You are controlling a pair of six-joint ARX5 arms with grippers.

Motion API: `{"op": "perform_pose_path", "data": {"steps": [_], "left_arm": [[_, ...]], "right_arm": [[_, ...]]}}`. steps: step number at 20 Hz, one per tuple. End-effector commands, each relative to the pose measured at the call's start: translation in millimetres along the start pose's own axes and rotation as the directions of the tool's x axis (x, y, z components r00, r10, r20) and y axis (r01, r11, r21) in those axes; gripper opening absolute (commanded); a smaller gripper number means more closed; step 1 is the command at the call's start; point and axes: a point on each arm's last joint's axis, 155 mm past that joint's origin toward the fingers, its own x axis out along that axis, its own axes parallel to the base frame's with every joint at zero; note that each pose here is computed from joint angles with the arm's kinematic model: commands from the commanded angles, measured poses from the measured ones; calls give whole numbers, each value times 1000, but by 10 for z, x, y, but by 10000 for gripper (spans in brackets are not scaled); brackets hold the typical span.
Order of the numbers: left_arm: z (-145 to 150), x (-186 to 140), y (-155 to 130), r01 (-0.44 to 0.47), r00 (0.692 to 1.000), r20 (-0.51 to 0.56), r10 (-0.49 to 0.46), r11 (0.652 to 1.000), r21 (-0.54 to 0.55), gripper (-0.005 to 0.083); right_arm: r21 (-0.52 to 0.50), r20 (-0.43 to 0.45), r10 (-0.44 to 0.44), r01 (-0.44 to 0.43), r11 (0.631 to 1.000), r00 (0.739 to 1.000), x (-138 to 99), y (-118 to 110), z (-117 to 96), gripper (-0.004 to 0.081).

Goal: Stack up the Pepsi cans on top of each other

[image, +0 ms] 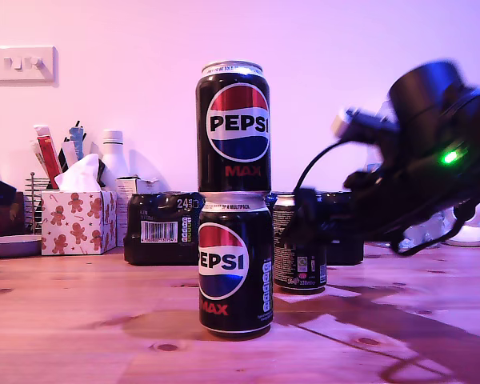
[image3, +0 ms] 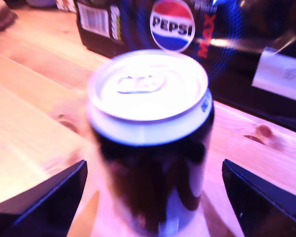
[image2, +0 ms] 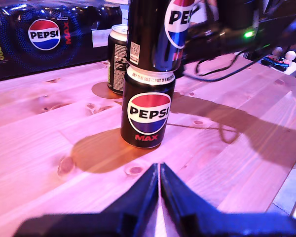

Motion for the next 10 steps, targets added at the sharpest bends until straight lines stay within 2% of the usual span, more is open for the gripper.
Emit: {"op": "perform_pose_path", "data": {"steps": [1, 5, 10], "left_arm": [[-105, 17, 22, -7, 1000, -28, 7, 1000, -9, -19], [-106, 17, 23, -7, 1000, -29, 7, 1000, -9, -19], [-106, 16, 24, -8, 1000, -29, 8, 1000, -9, -19]], "right_arm": [[-1, 14, -2, 2, 1000, 1000, 67, -22, 38, 791], [1, 7, -2, 2, 1000, 1000, 183, -47, 9, 791], [1, 0, -9, 9, 1000, 1000, 205, -61, -19, 784]]}}
